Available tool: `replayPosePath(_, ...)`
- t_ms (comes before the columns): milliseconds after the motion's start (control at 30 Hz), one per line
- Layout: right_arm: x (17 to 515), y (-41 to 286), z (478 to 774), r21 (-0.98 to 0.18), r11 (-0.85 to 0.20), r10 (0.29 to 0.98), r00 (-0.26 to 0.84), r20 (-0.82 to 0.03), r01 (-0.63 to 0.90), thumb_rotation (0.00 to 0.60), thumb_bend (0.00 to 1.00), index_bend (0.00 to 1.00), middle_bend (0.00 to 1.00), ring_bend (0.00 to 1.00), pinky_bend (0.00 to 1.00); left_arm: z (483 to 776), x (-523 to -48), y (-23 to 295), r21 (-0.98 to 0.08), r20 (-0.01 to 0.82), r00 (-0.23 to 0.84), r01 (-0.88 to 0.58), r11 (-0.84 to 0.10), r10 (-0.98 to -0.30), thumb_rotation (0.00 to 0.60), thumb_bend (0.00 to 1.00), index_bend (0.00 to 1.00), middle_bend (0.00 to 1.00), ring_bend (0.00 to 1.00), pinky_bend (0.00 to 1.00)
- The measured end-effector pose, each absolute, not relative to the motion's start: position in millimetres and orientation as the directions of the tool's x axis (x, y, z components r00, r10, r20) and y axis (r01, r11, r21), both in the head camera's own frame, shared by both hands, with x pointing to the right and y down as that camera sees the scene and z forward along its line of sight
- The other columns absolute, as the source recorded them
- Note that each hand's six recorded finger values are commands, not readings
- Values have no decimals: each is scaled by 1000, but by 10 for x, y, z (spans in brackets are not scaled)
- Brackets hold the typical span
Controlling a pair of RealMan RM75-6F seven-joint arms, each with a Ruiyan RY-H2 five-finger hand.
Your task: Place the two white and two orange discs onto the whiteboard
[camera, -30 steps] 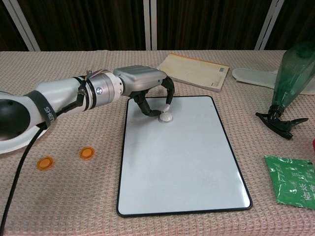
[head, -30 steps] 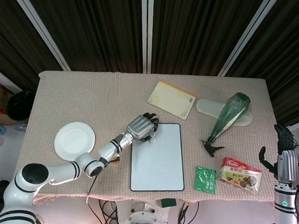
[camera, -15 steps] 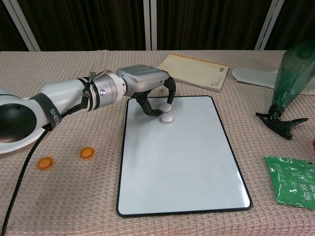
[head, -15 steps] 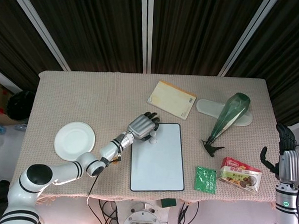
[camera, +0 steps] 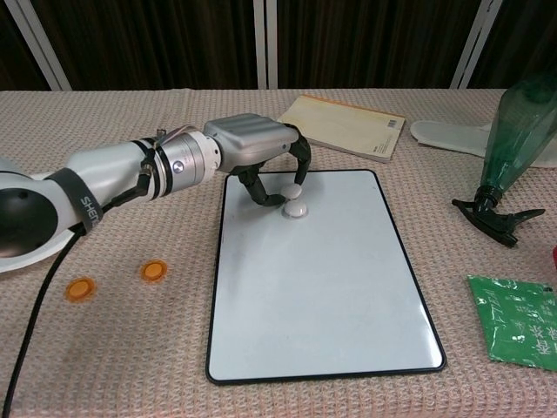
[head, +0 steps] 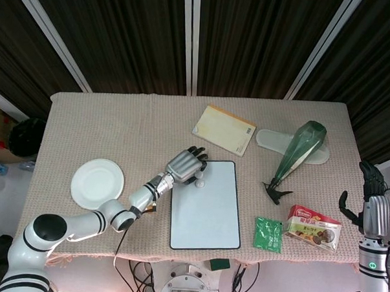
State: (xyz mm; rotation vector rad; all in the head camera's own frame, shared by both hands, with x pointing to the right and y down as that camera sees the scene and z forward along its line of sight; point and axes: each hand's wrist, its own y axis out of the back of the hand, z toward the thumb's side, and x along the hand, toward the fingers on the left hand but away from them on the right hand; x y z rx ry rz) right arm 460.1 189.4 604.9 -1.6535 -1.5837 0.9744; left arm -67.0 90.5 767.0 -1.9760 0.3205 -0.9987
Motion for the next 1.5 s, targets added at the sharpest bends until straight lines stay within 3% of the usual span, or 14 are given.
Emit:
replayPosePath(267, 4606, 1895, 6049, -852, -70, 997, -2, -83, 518, 600, 590, 58, 7, 0, 0, 7682, -668, 928, -795, 531, 643, 151, -588, -552, 600, 310, 426, 208, 83, 166)
replayPosePath(433, 4604, 1891, 6048, -853, -73, 996, 0, -86, 517, 600, 590, 60, 7, 0, 0, 7689, -662, 938, -793, 533, 643, 154, -589, -550, 600, 310, 352, 208, 83, 166)
replayPosePath(1000, 4590, 1876, 6030, -854, -72, 997, 4, -81, 515, 600, 585, 61, 7, 0, 0, 7621, -673, 927, -799, 518, 652, 137, -586, -554, 600, 310, 347, 203, 83, 166)
replayPosePath(1300, 4559, 1827, 5985, -852, -60, 998, 13, -62, 520, 600, 585, 61, 7, 0, 0, 7337, -993, 862, -809, 508, 633, 118, -576, -584, 600, 311, 322, 169, 82, 170)
replayPosePath(1500, 4544, 1806, 6001, -846, -58, 998, 17, -57, 530, 600, 586, 61, 7, 0, 0, 6989, -1553, 962, -814, 522, 573, 112, -570, -632, 600, 208, 346, 190, 83, 170)
